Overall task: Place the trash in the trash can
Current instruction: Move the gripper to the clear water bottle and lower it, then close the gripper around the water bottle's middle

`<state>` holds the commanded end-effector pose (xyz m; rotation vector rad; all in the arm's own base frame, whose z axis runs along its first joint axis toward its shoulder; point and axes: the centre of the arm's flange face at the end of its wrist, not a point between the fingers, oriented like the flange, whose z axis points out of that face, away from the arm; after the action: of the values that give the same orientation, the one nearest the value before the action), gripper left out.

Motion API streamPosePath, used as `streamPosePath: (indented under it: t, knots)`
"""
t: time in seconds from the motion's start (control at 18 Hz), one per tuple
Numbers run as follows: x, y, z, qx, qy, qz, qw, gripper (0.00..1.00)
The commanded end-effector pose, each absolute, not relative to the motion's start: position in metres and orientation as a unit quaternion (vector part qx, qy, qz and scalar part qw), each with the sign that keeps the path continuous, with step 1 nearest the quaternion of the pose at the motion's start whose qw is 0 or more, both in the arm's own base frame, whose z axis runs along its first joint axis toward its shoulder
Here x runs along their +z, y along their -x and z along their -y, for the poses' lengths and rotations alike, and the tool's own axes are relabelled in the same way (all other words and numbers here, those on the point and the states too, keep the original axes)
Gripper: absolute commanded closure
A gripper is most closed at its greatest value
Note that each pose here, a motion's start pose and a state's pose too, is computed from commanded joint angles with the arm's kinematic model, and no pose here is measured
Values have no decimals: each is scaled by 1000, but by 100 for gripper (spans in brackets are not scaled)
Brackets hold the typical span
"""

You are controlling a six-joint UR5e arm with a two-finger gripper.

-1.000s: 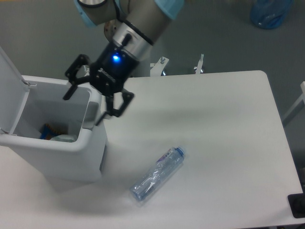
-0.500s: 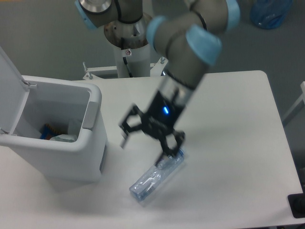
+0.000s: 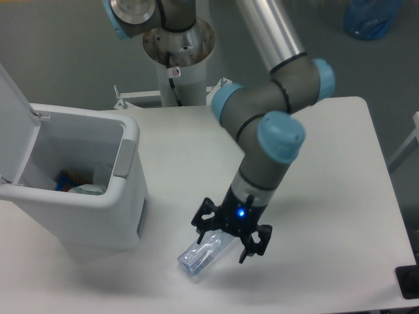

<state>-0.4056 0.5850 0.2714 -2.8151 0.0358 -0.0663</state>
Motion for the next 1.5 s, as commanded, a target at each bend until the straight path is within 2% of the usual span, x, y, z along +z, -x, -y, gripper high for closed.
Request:
streamPosePath:
  t: [0.44, 0.67, 0.83, 1.22, 1.28, 1.33, 1.44, 1.5]
  knots:
    - [248, 388, -608, -33, 987, -37, 150, 0]
    - [222, 381, -616, -45, 989, -43, 134, 0]
    - [203, 365, -627, -23, 994, -59, 94, 0]
    - [184, 362, -629, -25, 995, -61, 77, 0]
    - [184, 364, -630, -21, 995, -61, 75, 11]
    - [185, 364, -630, -19, 995, -61, 75, 32]
    - [189, 365, -630, -18, 995, -60, 76, 63]
    - [189, 366, -630, -18, 995, -60, 76, 72]
